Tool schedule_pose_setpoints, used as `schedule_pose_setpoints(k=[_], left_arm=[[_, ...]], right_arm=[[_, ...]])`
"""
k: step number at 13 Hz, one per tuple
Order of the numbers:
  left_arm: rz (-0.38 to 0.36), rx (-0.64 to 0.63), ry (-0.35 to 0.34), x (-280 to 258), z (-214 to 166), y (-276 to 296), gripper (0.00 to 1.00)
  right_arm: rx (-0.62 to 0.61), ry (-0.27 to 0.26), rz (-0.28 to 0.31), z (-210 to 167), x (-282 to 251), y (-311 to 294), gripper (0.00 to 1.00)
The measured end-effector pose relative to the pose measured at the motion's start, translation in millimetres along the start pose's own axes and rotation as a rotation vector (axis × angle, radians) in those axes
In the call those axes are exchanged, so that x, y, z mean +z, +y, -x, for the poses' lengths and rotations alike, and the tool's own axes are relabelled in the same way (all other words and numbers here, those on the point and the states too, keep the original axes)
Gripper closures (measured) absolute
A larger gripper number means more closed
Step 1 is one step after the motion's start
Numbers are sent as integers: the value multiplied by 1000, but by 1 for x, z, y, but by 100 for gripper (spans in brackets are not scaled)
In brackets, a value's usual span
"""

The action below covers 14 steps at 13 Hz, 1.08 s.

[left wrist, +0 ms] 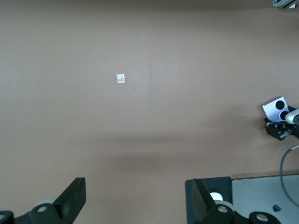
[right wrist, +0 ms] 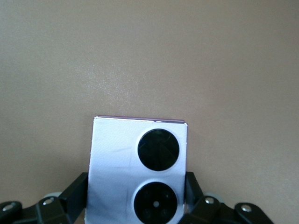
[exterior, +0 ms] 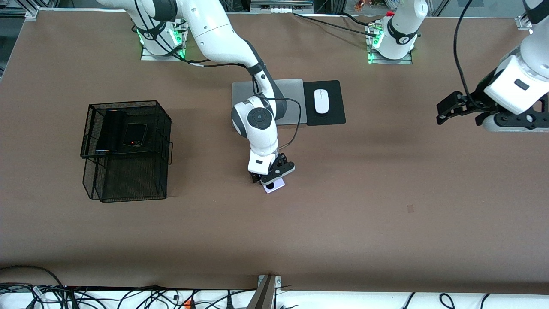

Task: Place phones with both arms

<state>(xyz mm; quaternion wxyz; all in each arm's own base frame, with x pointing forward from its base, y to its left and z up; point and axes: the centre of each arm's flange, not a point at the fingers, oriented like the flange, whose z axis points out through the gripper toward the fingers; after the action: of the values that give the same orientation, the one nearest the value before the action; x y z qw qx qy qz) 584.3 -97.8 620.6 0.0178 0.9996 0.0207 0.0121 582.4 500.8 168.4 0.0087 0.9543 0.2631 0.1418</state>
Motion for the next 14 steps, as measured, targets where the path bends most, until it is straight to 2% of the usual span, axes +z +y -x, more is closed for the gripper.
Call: schedule_pose_setpoints(k=[2,4,7,9,11,14], left_arm=[[6,-14,1,0,6,24,0],[8,-17,0,0,8,32,0],[-3,-39,3,0,4,16,0],[-35,5,10,0,0,1,0],[-46,82,10,-1,-5,-27,0],[-49,120,8,0,-12,-72,0]], right_arm=[[4,-5,1,-1,-1,1,15],[24,-58,27,-7,-13,19,15],[127,-143,68,-37,-100,97,15],[218,-225,60,-40,-169,167,15],[276,-332,69,-23,-215,234,15],[285,-424,104,12,-228,315,15]])
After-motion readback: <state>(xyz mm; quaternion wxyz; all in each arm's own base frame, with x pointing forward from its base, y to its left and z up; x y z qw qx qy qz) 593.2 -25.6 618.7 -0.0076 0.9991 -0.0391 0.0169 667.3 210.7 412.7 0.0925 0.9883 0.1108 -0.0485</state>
